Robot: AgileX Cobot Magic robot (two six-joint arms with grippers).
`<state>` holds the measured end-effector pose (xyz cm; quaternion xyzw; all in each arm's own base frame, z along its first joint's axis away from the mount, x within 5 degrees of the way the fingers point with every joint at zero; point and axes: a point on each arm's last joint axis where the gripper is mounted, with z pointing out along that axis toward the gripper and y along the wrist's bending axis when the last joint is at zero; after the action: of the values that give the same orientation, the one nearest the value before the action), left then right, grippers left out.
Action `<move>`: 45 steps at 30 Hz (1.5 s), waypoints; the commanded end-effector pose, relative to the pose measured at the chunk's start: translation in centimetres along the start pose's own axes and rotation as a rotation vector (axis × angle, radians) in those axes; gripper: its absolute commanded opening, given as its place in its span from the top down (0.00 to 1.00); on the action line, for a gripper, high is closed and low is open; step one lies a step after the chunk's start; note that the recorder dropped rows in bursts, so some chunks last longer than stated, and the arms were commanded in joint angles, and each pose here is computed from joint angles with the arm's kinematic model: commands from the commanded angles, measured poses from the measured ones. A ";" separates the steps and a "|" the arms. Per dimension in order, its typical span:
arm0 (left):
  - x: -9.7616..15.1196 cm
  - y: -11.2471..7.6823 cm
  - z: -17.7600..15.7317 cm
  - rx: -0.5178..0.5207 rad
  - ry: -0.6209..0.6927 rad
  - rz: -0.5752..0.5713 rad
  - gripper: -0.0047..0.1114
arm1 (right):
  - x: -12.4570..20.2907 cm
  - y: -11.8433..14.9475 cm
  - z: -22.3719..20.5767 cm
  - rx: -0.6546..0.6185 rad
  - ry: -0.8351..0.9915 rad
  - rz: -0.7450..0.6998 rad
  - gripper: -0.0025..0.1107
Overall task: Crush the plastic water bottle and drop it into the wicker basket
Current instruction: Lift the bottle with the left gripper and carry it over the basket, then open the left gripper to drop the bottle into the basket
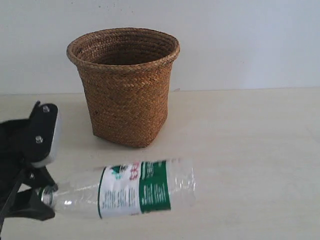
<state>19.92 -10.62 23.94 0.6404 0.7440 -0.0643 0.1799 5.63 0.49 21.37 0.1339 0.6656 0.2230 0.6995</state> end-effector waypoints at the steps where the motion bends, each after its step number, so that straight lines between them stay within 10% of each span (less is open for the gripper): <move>1: -0.2 1.8 -0.4 -0.110 0.068 0.085 0.93 | 0.1 0.0 0.0 -0.005 -0.001 -0.015 0.98; 5: -3.7 6.4 -8.9 -0.739 -0.093 0.215 0.93 | 0.1 0.0 0.0 -0.005 -0.001 -0.015 0.98; 7: -4.7 7.0 -11.1 -0.808 -0.145 0.191 0.93 | 0.1 0.0 0.0 -0.005 -0.001 -0.015 0.98; 10: -3.8 6.5 -9.1 -0.570 -0.009 0.117 0.93 | 0.1 0.0 0.0 -0.005 -0.001 -0.015 0.98; 13: -2.5 4.0 -4.9 -0.099 0.126 -0.036 0.93 | 0.1 0.0 0.0 -0.005 -0.001 -0.015 0.98; 17: -2.2 2.6 -2.4 0.155 0.163 -0.116 0.93 | 0.1 0.0 0.0 -0.005 -0.001 -0.015 0.98; 21: -2.4 3.5 -2.1 0.058 0.129 -0.103 0.93 | 0.1 0.0 0.0 -0.005 -0.001 -0.015 0.98; 25: -3.2 6.3 -4.7 -0.287 0.059 -0.119 0.89 | 0.1 0.0 0.0 -0.005 -0.001 -0.015 0.98; 31: -7.3 11.8 -14.0 -0.887 -0.314 -0.157 0.34 | 0.1 0.0 0.0 -0.005 -0.001 -0.015 0.98; 34: -8.4 13.0 -15.0 -0.865 -0.355 -0.271 0.02 | 0.1 0.0 0.0 -0.005 -0.001 -0.015 0.98; 45: -5.3 9.9 -13.5 -0.520 0.087 -0.377 0.03 | 0.1 0.0 0.0 -0.009 0.001 -0.015 0.98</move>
<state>29.05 -9.81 39.43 0.4293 0.8287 0.1385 0.3312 5.63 0.53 21.38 0.1324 0.6656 0.2243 0.6994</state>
